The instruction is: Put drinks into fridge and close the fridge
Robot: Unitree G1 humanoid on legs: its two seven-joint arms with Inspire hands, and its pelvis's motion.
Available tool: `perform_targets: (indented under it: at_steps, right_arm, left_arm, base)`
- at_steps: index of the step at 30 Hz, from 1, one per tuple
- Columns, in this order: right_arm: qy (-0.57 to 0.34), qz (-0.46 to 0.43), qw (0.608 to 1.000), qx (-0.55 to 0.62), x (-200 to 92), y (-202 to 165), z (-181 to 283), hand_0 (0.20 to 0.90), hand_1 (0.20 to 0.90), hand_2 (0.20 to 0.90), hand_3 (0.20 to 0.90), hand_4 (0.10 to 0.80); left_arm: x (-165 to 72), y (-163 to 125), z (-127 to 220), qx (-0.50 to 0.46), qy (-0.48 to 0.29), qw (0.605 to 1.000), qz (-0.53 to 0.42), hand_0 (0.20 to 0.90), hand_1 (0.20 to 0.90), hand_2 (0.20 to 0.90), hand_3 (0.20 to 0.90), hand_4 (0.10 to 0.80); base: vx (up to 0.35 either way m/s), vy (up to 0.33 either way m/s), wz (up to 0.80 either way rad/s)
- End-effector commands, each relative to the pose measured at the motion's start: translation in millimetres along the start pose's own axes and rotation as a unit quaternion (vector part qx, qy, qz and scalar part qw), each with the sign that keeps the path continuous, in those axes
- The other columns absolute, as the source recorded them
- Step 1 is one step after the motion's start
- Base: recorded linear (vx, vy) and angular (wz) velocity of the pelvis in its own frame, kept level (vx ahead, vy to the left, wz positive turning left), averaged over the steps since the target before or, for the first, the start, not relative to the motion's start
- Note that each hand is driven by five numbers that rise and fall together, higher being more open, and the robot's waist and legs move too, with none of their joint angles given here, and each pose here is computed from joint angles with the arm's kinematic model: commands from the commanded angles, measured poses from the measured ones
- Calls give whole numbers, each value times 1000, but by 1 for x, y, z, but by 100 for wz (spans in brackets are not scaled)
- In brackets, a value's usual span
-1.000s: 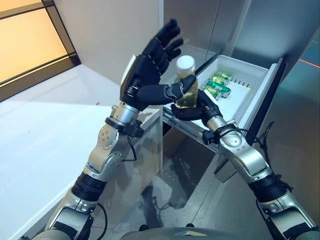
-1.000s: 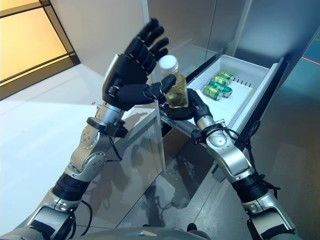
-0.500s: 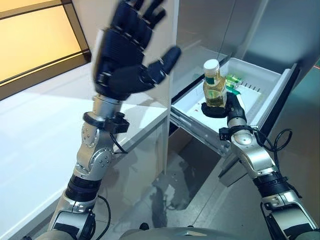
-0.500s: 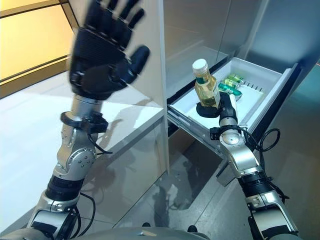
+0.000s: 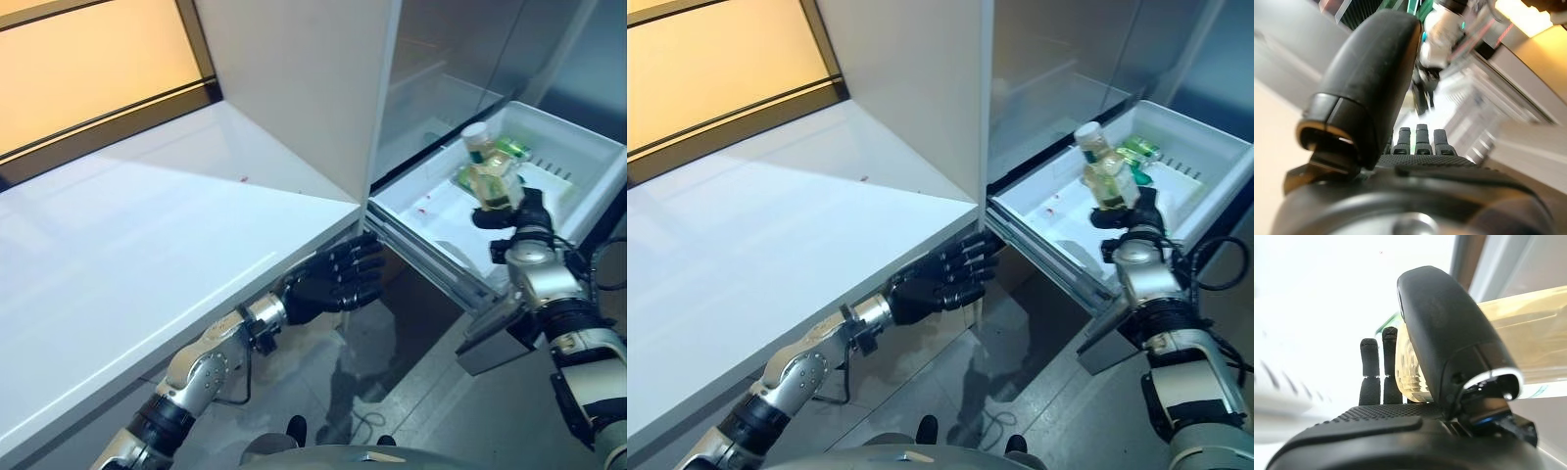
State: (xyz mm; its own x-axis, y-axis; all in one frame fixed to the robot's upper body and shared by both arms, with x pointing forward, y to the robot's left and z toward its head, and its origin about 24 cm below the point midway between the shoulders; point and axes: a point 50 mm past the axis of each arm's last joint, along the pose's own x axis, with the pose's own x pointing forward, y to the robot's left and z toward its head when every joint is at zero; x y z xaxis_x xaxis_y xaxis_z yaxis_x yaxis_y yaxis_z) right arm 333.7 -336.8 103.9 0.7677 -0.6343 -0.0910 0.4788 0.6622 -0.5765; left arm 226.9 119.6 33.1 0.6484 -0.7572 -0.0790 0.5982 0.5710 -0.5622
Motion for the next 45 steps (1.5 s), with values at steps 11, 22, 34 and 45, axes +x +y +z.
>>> perform_targets:
  at_steps: [11,22,34,45]
  right_arm:
    - [-92,2,989,-113,26,-55,80,300,300,300,200,100]
    - [-43,52,989,-131,28,-37,68,300,300,300,200,100]
    - [-5,79,954,-290,30,-42,80,820,820,820,807,707]
    - [-82,84,972,-202,23,-33,119,900,900,900,900,800]
  left_arm:
    - [-22,44,-52,199,125,968,90,900,900,900,900,800]
    - [-71,103,-111,223,270,891,290,900,900,900,900,800]
    - [-93,115,-122,151,288,872,366,900,900,900,900,800]
    - [-78,111,-118,171,289,880,337,900,900,900,900,800]
  base:
    - [11,-31,8]
    - [-81,-80,4]
    - [-78,-9,-1]
    - [-12,0,0]
